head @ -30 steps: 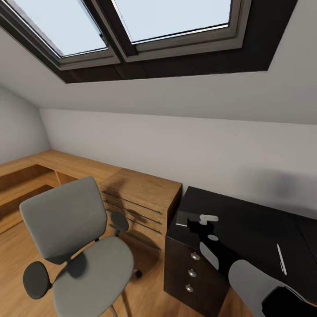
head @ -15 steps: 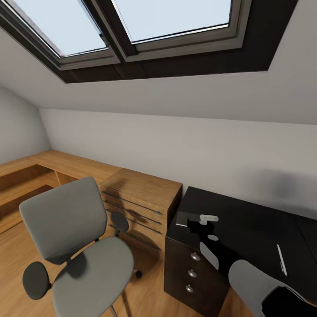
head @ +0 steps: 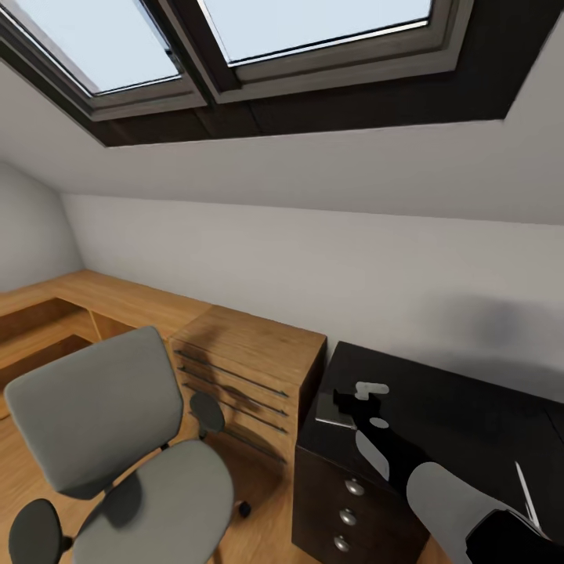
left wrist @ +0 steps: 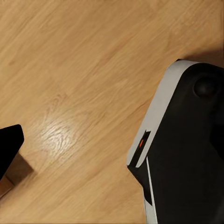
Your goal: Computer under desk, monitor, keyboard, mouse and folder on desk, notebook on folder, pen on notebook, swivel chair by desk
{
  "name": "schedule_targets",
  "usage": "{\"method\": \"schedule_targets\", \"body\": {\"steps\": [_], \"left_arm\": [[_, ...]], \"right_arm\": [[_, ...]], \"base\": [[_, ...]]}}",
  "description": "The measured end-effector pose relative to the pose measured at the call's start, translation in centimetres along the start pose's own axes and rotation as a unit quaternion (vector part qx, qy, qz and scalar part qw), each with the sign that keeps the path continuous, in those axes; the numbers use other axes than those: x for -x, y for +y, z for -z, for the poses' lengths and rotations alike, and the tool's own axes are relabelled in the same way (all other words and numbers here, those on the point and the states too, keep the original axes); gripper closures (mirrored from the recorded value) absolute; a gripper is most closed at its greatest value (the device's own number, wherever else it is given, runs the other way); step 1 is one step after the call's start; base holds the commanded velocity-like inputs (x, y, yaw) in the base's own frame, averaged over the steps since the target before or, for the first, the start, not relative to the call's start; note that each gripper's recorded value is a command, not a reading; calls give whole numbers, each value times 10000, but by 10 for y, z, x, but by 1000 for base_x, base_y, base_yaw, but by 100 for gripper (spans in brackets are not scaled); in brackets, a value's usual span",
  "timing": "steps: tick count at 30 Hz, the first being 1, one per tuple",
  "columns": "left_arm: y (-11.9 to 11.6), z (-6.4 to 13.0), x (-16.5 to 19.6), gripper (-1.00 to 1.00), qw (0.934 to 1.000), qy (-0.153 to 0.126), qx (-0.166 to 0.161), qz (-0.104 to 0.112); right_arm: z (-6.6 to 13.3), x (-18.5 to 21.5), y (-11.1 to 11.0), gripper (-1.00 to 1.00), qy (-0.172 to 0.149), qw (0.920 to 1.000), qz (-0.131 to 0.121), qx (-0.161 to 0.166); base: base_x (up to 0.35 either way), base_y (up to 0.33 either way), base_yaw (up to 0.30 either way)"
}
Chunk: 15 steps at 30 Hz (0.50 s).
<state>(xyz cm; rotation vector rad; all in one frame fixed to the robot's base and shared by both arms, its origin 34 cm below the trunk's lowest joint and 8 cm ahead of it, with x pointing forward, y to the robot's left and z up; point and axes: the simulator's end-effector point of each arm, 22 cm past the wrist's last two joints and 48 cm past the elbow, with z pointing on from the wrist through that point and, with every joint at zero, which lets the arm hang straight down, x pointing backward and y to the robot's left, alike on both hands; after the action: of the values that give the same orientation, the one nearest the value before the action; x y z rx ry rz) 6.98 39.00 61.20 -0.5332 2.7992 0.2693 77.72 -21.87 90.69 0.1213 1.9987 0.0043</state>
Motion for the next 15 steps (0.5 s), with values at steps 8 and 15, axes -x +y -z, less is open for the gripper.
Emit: {"method": "schedule_targets", "body": {"steps": [8, 15], "left_arm": [[1, 0, -1, -100, 10000, 23, 20, 3], [1, 0, -1, -100, 10000, 25, 26, 6]], "right_arm": [[0, -1, 0, -100, 17, 10000, 5, 3], [0, -1, 0, -100, 22, 10000, 7, 3]], "base": [[31, 0, 0], [3, 0, 0]]}}
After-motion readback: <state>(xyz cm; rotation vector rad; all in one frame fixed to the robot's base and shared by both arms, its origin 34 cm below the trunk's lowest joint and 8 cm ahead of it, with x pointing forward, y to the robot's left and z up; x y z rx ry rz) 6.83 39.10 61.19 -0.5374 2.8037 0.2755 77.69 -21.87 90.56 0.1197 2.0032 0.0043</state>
